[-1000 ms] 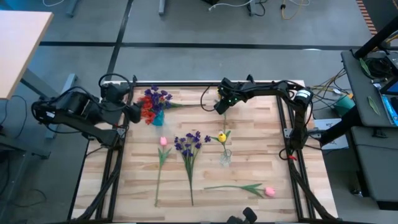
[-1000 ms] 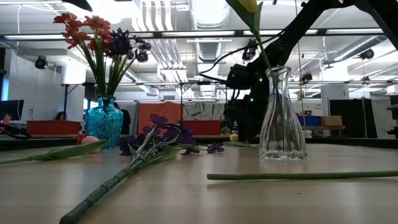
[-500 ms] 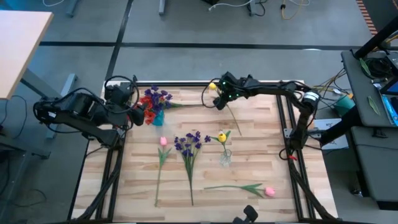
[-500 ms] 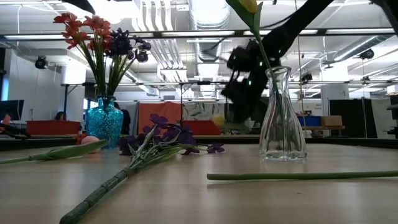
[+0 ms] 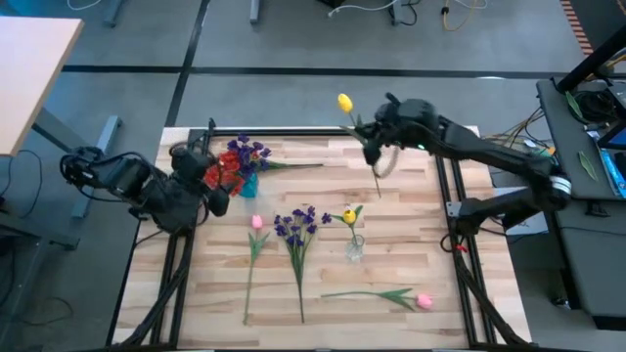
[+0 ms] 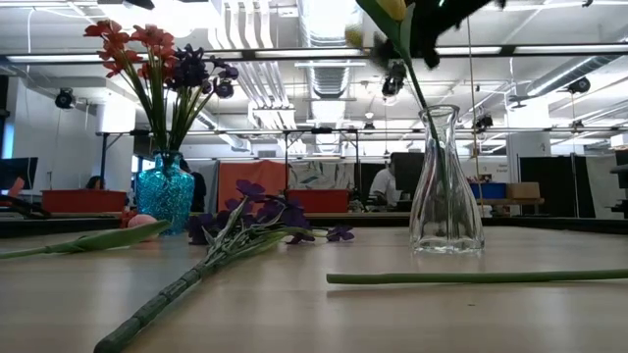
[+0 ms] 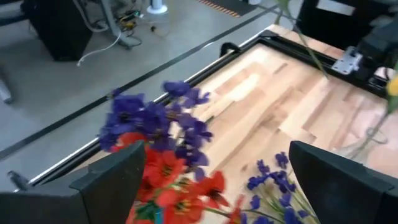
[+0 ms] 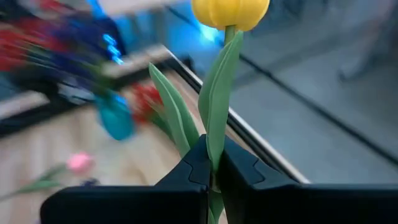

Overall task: Sort flowers into vase by color
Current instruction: Put the yellow tulip into the transparent vase

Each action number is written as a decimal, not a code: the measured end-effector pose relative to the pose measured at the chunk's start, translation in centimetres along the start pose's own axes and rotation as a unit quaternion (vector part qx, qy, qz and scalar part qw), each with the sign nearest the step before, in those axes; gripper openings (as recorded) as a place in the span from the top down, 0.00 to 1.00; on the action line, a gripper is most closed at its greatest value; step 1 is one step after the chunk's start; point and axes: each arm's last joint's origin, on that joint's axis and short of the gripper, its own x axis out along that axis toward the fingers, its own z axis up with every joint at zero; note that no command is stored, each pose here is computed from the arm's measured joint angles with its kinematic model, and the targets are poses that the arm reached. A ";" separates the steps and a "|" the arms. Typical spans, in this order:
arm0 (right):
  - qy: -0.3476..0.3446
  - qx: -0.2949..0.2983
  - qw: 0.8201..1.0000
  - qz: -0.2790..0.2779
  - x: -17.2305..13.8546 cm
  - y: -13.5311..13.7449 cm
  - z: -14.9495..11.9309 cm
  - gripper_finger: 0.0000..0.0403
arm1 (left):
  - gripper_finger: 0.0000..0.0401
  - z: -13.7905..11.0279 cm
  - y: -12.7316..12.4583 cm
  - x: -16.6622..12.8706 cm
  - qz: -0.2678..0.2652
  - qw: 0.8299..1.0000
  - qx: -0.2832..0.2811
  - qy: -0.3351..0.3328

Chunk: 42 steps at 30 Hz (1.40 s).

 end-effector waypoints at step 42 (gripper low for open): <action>-0.388 -0.083 0.883 0.250 -8.7 9.3 -12.7 0.97 | 0.06 -5.3 -8.6 -3.0 -0.086 0.991 0.072 -0.073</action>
